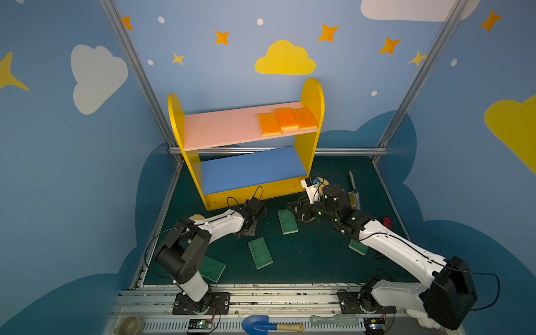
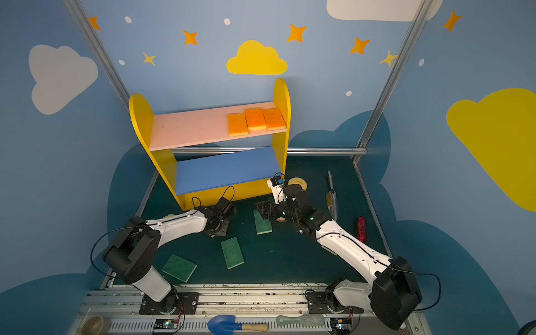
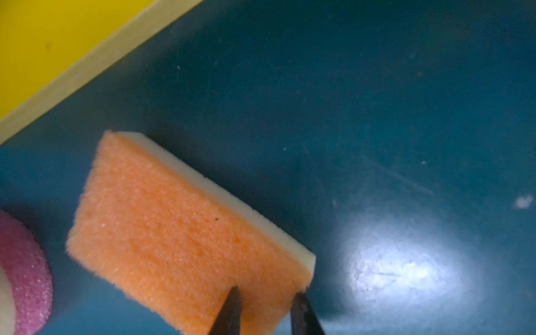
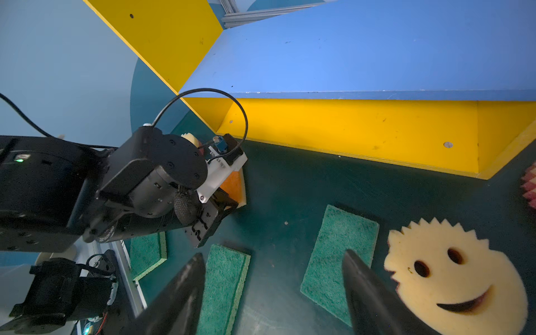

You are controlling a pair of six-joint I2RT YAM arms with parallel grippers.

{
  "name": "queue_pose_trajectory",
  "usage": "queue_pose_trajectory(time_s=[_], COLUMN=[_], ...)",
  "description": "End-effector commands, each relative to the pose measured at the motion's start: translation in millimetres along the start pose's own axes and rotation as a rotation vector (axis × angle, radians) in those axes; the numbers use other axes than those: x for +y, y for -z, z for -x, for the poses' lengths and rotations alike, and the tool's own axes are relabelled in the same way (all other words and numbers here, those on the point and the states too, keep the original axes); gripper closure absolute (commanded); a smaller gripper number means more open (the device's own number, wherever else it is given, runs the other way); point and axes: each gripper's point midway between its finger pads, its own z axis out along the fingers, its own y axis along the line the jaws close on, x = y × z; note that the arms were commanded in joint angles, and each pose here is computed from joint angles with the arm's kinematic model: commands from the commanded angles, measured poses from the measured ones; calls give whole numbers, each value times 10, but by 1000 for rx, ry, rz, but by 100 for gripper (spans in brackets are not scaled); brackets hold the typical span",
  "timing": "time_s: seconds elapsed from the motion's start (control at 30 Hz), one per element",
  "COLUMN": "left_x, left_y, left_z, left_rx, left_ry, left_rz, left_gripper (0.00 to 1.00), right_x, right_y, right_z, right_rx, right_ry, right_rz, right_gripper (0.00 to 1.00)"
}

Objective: Place and organize the cleaning sponges onto the shelf
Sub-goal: 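Lift the orange sponge with the left gripper toward the pink shelf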

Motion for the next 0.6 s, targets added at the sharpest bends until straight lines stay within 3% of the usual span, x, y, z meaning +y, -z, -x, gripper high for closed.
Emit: queue_pose_trajectory(time_s=[0.0, 0.07, 0.1, 0.13, 0.37, 0.57], left_x=[-17, -73, -106, -136, -340, -452], left_y=[-88, -63, -38, -4, 358, 931], left_z=[-150, -147, -135, -125, -7, 153], left_rx=[62, 60, 54, 47, -11, -111], left_ry=[-34, -59, -76, -93, -220, -304], left_rz=[41, 43, 48, 59, 103, 48], left_gripper=[80, 87, 96, 97, 97, 97], right_x=[-21, -15, -11, -6, -104, -336], right_y=[1, 3, 9, 16, 85, 242], right_z=[-35, -39, -34, -23, 3, 68], right_rx=[8, 10, 8, 4, -27, -85], right_ry=[1, 0, 1, 2, -10, -93], right_rz=[-1, 1, 2, 3, -47, -104], right_gripper=[27, 27, 27, 27, 27, 26])
